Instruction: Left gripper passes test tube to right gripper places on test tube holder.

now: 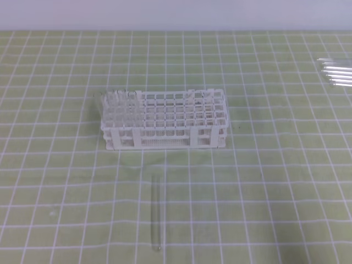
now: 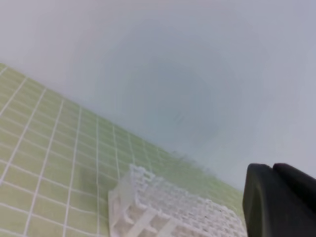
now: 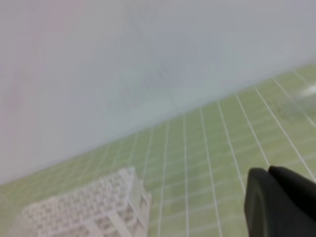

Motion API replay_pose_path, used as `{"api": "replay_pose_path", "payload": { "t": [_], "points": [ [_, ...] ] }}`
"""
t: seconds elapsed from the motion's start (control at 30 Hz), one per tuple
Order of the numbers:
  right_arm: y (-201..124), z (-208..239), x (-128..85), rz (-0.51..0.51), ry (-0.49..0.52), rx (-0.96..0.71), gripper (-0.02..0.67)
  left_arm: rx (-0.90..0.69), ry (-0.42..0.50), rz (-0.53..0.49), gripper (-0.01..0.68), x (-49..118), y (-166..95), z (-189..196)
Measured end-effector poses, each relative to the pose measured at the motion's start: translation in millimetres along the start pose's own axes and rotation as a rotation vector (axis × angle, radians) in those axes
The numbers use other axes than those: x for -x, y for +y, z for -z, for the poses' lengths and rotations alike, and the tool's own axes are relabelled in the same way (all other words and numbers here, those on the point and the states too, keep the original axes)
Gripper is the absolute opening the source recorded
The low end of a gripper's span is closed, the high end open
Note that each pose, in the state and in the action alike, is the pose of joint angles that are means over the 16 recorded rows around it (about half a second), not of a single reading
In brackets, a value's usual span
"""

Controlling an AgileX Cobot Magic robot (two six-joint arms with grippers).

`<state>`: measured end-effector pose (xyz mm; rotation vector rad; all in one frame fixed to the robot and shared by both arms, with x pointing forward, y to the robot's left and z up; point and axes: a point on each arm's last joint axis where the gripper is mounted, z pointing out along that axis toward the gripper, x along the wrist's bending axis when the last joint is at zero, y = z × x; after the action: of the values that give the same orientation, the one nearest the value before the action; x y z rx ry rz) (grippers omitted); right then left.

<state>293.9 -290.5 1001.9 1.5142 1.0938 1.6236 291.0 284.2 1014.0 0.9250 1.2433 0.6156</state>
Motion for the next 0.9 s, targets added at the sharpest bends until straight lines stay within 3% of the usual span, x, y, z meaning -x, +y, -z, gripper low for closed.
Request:
{"api": "replay_pose_path", "payload": {
  "t": [0.23,0.43,0.7,0.9],
  "points": [
    [30.1,-6.8,-17.0,0.018,-0.067,-0.189,-0.002,-0.171,-0.015,-0.039,0.0,26.3,29.1,-17.7],
    [54.0,-21.8,-31.6,0.064,-0.128,-0.408,-0.002,-0.433,-0.001,-0.113,0.0,41.8,43.8,-50.0],
    [66.1,-41.1,-43.6,0.085,-0.133,-0.598,-0.002,-0.775,0.022,-0.178,0.0,42.5,37.4,-88.4],
    [60.3,-57.0,-50.1,0.054,-0.071,-0.692,-0.002,-0.912,0.005,-0.172,0.0,45.7,25.5,-106.7]
  ]
}}
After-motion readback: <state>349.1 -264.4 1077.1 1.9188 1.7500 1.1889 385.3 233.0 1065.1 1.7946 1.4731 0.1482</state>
